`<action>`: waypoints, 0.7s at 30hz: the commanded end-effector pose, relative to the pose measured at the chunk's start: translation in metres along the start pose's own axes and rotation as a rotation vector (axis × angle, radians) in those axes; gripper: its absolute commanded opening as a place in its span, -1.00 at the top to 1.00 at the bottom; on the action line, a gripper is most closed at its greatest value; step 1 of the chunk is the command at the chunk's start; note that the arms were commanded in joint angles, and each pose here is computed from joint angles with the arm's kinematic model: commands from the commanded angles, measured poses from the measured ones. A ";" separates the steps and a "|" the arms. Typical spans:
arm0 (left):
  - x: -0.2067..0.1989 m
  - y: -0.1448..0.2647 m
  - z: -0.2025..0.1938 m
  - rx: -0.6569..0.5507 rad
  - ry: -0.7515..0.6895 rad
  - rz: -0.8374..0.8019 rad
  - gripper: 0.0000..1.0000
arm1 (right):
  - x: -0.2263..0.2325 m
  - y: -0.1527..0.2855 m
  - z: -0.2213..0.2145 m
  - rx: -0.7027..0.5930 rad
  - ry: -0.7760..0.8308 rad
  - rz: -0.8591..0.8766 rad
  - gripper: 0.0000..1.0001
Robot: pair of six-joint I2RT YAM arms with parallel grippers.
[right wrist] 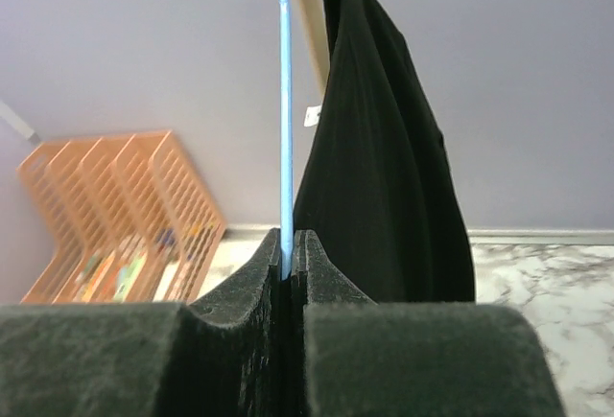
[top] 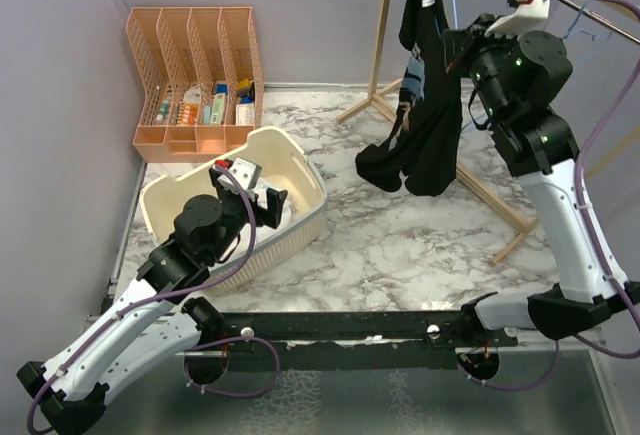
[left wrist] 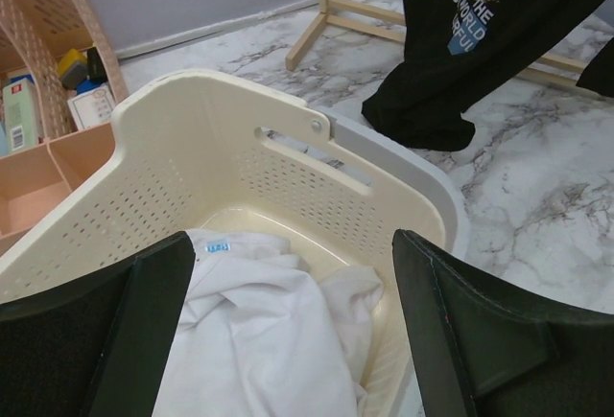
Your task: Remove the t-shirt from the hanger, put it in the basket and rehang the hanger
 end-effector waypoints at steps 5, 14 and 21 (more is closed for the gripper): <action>-0.023 -0.007 0.015 -0.058 -0.013 -0.215 -0.76 | 0.025 0.092 0.001 0.051 -0.020 0.504 0.98; -0.056 -0.014 0.080 -0.147 -0.036 -0.427 -0.76 | 0.016 0.185 -0.017 0.157 -0.044 0.677 0.98; -0.088 -0.002 0.143 -0.274 -0.076 -0.694 -0.78 | 0.003 0.238 -0.040 0.225 -0.038 0.717 0.98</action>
Point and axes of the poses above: each gripper's point midway between its finger pads, its own y axis back along the fingers, its own x axis along the line the jaws close on, z = x × y, the point moved 8 cm from there along y, back along the fingers, and after that the axes turned 7 degrees about y, right-handed, at the moved point
